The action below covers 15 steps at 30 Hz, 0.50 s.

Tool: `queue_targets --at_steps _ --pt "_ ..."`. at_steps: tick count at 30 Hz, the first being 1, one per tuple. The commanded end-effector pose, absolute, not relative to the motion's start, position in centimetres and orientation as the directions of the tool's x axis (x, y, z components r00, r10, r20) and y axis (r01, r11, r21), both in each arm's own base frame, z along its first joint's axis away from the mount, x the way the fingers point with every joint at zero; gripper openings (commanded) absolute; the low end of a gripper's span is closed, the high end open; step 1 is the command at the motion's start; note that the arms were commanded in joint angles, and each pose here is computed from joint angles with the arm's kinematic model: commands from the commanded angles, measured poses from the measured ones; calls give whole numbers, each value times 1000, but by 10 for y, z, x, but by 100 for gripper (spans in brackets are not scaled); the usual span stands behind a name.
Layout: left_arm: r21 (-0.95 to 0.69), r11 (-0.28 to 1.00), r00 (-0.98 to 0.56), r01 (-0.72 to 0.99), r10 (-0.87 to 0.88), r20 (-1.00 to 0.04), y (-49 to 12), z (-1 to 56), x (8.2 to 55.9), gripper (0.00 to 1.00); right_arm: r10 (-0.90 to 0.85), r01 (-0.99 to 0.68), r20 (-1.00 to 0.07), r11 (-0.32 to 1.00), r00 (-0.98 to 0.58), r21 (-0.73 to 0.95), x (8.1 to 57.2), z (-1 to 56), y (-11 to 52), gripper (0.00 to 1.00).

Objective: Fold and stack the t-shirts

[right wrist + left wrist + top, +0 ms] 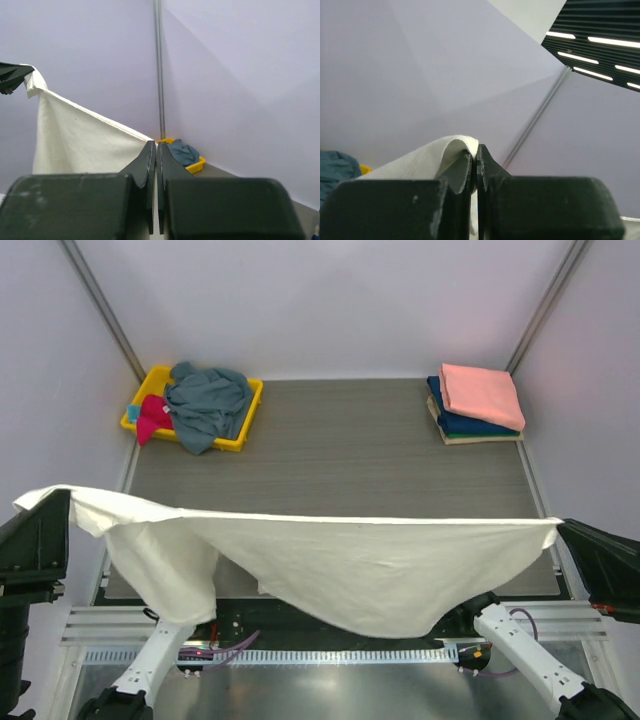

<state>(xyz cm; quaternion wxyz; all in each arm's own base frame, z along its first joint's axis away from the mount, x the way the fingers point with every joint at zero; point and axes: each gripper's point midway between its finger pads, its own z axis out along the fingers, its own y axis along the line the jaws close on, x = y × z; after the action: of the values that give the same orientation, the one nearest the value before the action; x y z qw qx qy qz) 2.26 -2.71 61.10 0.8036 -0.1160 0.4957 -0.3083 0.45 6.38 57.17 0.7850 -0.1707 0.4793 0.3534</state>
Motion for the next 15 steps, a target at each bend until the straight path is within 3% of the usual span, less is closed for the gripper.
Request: queue_targets --at_steps 1,4,6,8,9,10,13,15 --pt "-463 786 303 409 -596 -744 -41 637 63 0 341 -632 -884 772 319 70 32 583 56 1" --pt "-483 765 187 425 -597 -780 -62 641 119 0 301 -461 -897 878 322 129 71 580 34 1" --pt "-518 758 87 395 -593 -801 -71 629 156 0 247 -285 -930 944 271 168 118 563 19 1" --pt "-561 765 -70 318 -570 -818 -84 601 221 0 207 -208 -961 964 184 167 159 541 28 1" --pt "-566 769 -132 298 -554 -822 -90 587 245 0 172 -70 -976 984 136 163 184 520 19 1" --pt "-584 776 -226 240 -540 -811 -96 557 287 0 136 -36 -987 990 90 133 201 505 26 1" --pt "-588 785 -405 194 -481 -777 -116 494 351 0 -31 179 -996 983 -87 -46 262 440 36 1" --pt "-568 814 -553 118 -421 -718 -126 420 411 0 -123 277 -962 942 -242 -190 309 382 38 1"
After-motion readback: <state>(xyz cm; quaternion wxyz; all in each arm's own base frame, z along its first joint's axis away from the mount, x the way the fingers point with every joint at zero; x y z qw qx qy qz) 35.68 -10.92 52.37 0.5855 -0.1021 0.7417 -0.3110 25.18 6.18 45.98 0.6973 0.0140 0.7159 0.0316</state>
